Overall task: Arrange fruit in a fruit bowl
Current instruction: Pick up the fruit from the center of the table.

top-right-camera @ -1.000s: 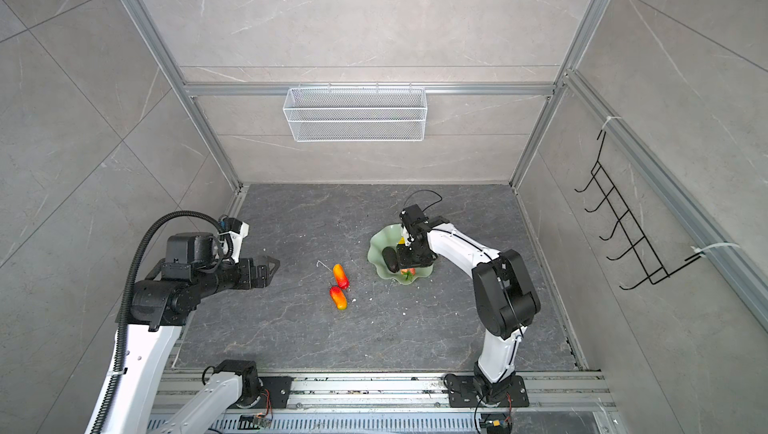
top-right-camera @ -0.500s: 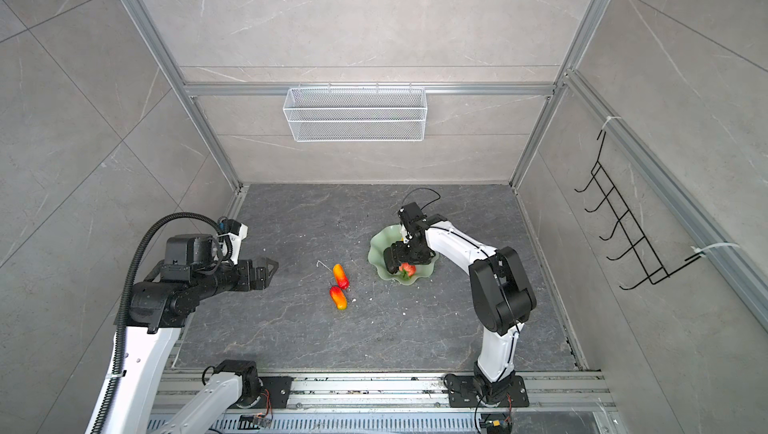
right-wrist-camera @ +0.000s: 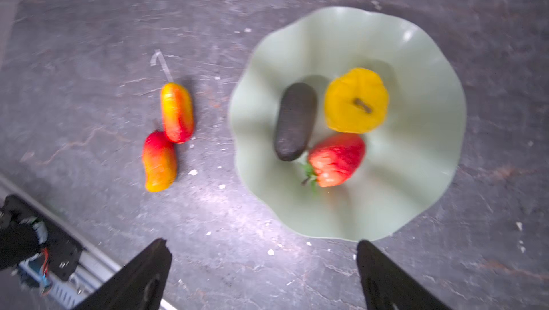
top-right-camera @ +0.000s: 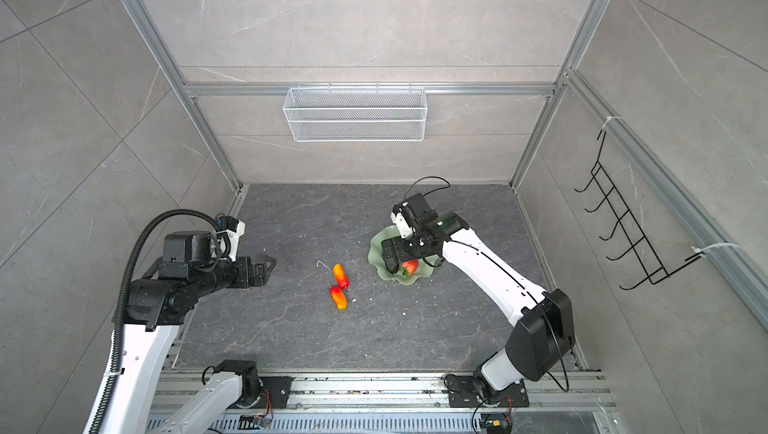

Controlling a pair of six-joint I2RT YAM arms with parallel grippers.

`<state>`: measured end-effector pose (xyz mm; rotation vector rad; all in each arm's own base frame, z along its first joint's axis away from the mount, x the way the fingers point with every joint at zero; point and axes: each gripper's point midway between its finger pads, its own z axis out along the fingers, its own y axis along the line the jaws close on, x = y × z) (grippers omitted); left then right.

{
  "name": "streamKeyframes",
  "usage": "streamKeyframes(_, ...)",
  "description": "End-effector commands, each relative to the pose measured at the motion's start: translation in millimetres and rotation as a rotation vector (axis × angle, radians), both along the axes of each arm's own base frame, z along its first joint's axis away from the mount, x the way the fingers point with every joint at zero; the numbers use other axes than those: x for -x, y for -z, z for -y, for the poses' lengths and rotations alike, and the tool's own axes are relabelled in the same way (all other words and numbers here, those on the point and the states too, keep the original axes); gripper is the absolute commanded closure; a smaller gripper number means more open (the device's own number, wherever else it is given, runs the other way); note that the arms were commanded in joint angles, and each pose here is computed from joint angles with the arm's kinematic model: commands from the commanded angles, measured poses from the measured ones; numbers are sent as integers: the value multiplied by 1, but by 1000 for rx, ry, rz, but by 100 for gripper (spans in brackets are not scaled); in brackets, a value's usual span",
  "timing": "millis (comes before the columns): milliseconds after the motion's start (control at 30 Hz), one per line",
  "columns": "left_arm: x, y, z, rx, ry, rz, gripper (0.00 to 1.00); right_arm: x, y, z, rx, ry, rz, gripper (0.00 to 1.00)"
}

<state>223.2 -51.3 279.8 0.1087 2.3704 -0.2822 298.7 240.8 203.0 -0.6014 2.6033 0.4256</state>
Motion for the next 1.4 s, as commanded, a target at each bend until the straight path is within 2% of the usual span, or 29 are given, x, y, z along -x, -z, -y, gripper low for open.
streamKeyframes(0, 3, -8, -1, 0, -5, 24, 0, 17, 5, -28, 42, -81, -2, 0)
streamKeyframes(133, 9, -13, -1, 9, -3, 36, 0, 13, 17, -81, 7, -116, 20, 0)
streamKeyframes(333, 17, -11, 0, 22, -3, 28, 0, -14, 58, -137, -3, -102, 1, 1)
streamKeyframes(467, 20, -11, 0, 28, -7, 31, 0, -26, 81, -159, 19, -109, -13, 9)
streamKeyframes(667, 20, -7, -1, 20, -10, 24, 0, -32, 112, -171, 48, -107, -44, 19)
streamKeyframes(900, 18, -5, 1, 28, -2, 20, 0, -32, 145, -178, 60, -101, -88, 25)
streamKeyframes(1033, 18, -4, 0, 25, -3, 18, 0, -32, 156, -183, 59, -103, -103, 37)
streamKeyframes(1267, 19, -3, 0, 20, -1, 18, 0, -32, 174, -184, 83, -103, -130, 42)
streamKeyframes(1367, 20, -3, -1, 16, -3, 17, 0, -32, 175, -184, 85, -101, -130, 47)
